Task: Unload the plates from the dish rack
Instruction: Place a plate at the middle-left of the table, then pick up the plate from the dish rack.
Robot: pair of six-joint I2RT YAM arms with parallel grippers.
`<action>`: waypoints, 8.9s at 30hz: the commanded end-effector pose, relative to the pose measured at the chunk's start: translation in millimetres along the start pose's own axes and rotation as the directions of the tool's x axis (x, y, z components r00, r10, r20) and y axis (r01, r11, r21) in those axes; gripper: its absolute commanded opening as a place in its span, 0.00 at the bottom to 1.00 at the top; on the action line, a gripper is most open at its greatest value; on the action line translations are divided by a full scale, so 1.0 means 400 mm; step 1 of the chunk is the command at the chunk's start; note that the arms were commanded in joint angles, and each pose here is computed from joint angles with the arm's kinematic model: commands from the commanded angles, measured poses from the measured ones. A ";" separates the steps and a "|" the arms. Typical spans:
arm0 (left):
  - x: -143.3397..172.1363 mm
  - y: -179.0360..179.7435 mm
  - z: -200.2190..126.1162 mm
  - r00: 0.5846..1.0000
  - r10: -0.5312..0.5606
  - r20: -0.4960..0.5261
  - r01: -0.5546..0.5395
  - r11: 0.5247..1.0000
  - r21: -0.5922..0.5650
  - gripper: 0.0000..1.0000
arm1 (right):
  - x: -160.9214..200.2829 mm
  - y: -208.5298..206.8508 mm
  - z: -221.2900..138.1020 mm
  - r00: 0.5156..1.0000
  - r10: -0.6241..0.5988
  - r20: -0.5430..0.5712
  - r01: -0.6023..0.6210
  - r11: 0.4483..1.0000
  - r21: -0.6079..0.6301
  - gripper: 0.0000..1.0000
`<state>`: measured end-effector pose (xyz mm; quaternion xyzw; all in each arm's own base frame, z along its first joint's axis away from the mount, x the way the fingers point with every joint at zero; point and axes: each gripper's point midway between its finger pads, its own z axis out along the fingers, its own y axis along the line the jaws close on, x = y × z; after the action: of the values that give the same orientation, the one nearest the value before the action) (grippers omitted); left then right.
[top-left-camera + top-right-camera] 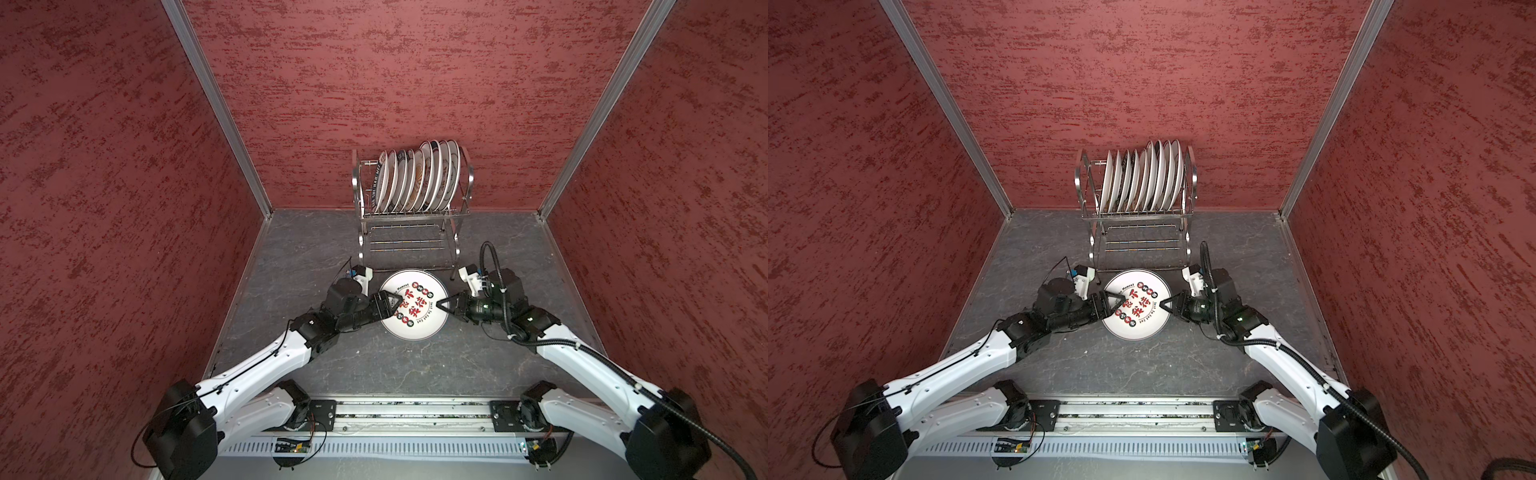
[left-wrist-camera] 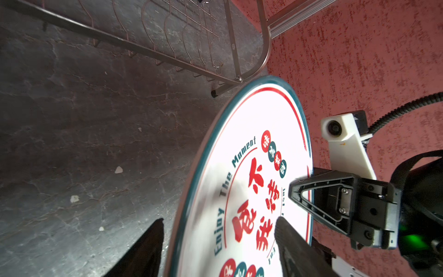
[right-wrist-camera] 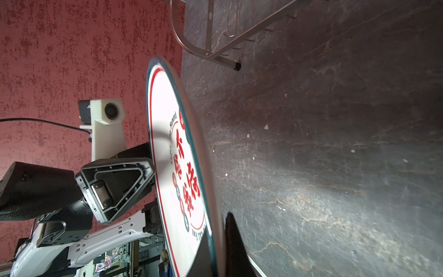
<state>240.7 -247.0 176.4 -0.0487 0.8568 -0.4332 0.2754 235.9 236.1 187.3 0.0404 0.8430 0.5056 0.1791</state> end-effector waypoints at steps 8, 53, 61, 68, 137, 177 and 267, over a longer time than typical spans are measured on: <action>-0.003 0.007 -0.033 1.000 -0.018 0.010 0.018 1.000 0.020 0.40 | -0.032 0.063 0.011 0.999 -0.045 0.017 0.047 0.993 -0.108 0.00; -0.136 0.229 -0.300 0.918 -0.287 0.273 0.335 0.930 -0.149 0.00 | -0.148 -0.006 -0.216 0.940 -0.237 0.246 0.101 0.881 0.462 0.80; -0.222 0.349 -0.335 0.854 -0.356 0.379 0.455 0.864 -0.214 0.00 | -0.176 -0.081 -0.275 0.910 -0.226 0.347 -0.013 0.822 0.570 0.81; -0.270 0.434 -0.369 0.823 -0.374 0.428 0.512 0.815 -0.271 0.00 | -0.195 -0.125 -0.299 0.894 -0.208 0.397 -0.074 0.805 0.589 0.84; -0.281 0.771 -0.310 0.735 -0.527 0.426 0.672 0.649 -0.357 0.33 | -0.267 -0.256 -0.249 0.932 -0.095 0.350 -0.131 0.810 0.571 0.85; -0.292 0.496 -0.391 0.805 -0.445 0.391 0.586 0.701 -0.407 0.99 | -0.636 0.417 -0.417 0.617 -0.595 0.516 0.423 0.803 0.421 0.89; -0.219 0.355 -0.251 0.975 -0.102 0.196 0.202 0.774 -0.600 1.00 | -0.776 0.438 -0.320 0.476 -0.733 0.486 0.183 0.623 0.760 0.00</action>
<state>288.4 -56.7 158.4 -0.2440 0.9179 -0.1349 0.2823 474.0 146.0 400.7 0.0374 0.8393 0.0372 0.5412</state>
